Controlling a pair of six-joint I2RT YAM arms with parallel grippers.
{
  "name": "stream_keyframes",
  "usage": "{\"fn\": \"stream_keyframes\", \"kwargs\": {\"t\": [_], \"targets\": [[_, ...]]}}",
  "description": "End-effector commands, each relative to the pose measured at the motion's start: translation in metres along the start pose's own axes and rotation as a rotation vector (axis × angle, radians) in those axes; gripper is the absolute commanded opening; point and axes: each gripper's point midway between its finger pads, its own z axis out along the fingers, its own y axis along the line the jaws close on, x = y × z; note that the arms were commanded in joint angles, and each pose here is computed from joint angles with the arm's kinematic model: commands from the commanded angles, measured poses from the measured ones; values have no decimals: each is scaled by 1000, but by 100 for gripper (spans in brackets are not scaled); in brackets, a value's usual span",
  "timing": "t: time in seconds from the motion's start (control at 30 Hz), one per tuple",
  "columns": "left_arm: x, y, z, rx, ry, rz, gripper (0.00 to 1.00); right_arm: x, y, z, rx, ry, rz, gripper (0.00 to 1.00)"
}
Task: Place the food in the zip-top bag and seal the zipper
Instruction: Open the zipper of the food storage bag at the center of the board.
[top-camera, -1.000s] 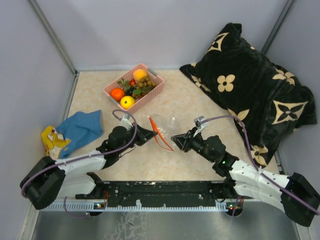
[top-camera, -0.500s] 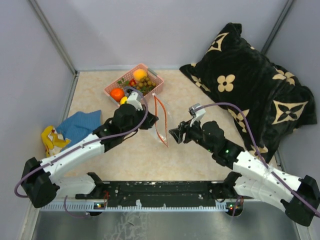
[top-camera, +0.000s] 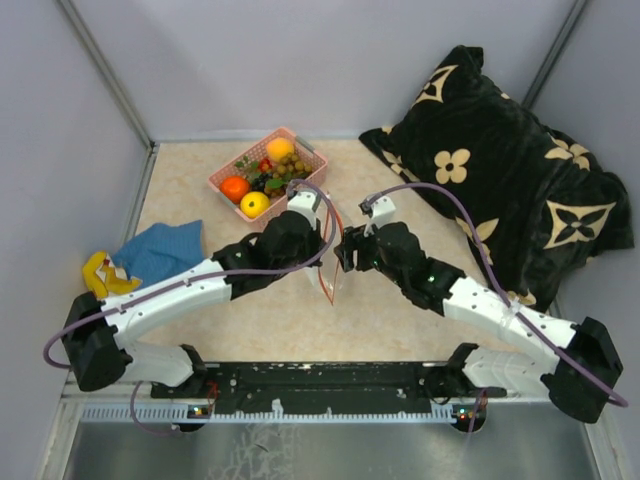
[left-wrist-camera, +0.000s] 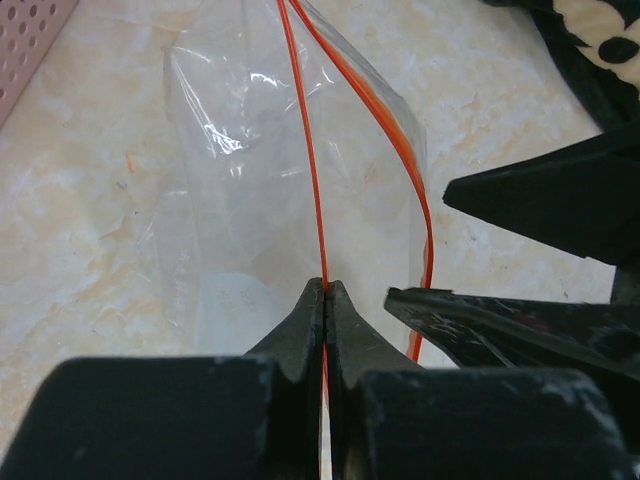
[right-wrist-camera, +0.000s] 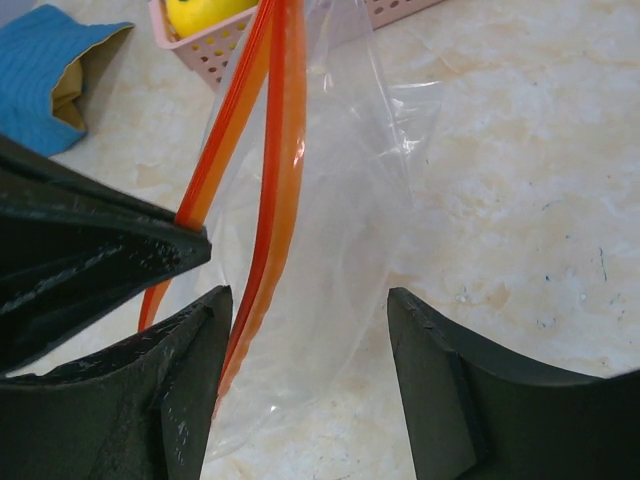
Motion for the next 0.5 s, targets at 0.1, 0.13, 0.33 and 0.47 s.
{"fn": "stream_keyframes", "kwargs": {"t": [0.1,0.13,0.33,0.47], "targets": [[-7,-10,-1,-33,-31,43,0,-28,-17,15,149,-116,58,65],[-7,-10,-1,-33,-32,43,0,-25,-22,16,170,-111,55,65],[-2,-2,-9,-51,-28,33,0,-5,-52,9,309,-93,32,57],[6,2,-15,-39,-19,20,0,8,-62,5,339,-79,19,41]]}}
